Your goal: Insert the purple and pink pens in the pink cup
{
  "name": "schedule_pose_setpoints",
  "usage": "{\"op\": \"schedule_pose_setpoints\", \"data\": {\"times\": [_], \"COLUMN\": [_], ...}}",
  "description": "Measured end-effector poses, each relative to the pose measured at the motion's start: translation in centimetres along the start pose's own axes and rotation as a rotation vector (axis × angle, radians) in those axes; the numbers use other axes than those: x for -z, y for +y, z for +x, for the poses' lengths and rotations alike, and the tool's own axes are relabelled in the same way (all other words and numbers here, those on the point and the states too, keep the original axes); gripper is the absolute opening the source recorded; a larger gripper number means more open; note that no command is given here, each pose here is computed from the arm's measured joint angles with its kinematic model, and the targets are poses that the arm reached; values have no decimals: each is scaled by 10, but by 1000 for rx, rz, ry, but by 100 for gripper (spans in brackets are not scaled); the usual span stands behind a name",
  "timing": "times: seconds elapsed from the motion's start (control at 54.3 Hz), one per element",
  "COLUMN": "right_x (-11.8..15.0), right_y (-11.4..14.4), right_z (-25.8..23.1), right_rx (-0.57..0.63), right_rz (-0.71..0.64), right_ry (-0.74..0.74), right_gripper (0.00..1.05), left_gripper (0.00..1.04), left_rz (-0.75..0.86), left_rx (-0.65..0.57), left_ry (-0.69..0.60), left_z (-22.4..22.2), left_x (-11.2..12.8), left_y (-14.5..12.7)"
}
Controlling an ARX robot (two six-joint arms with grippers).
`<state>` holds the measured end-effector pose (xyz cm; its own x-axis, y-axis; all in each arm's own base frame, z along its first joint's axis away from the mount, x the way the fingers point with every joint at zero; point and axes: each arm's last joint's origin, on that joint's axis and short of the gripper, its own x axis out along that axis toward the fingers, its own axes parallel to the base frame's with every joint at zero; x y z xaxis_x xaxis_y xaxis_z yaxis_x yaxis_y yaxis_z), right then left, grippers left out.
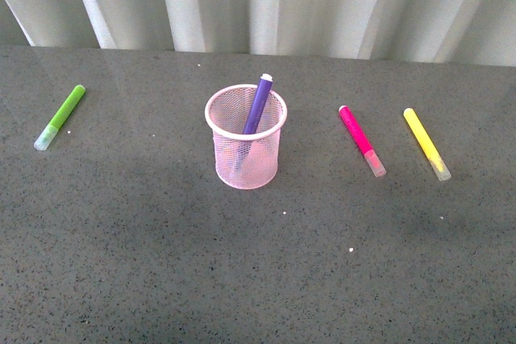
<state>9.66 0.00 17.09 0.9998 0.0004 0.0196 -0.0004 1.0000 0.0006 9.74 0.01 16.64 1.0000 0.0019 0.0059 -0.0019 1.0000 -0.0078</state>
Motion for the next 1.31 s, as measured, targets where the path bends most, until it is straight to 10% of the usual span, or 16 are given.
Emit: {"op": "schedule_pose_setpoints", "data": {"times": [0.295,0.442,0.663,0.81,1.031,1.308], "right_x": [0,-33,-130,-151,-72,57], "right_y": [0,4,5,11,32,92], "right_z": [0,4,54,164,324,367], "right_rx": [-9,-322,-234,-91,42,-77], "right_rz": [8,185,81,-3,-134,-152], "right_ry": [-1,-35,-343,-199,335,898], "right_gripper": [98,98,98,98,98,98], "left_gripper": [69,99,98,98,98,98], "left_rz": [0,0,2,2,3,3], "left_rx": [0,1,0,0,0,0], "left_ry": [0,0,0,0,0,0], "left_z": [0,0,0,0,0,0], "left_x": [0,0,0,0,0,0], "left_y": [0,0,0,0,0,0]}}
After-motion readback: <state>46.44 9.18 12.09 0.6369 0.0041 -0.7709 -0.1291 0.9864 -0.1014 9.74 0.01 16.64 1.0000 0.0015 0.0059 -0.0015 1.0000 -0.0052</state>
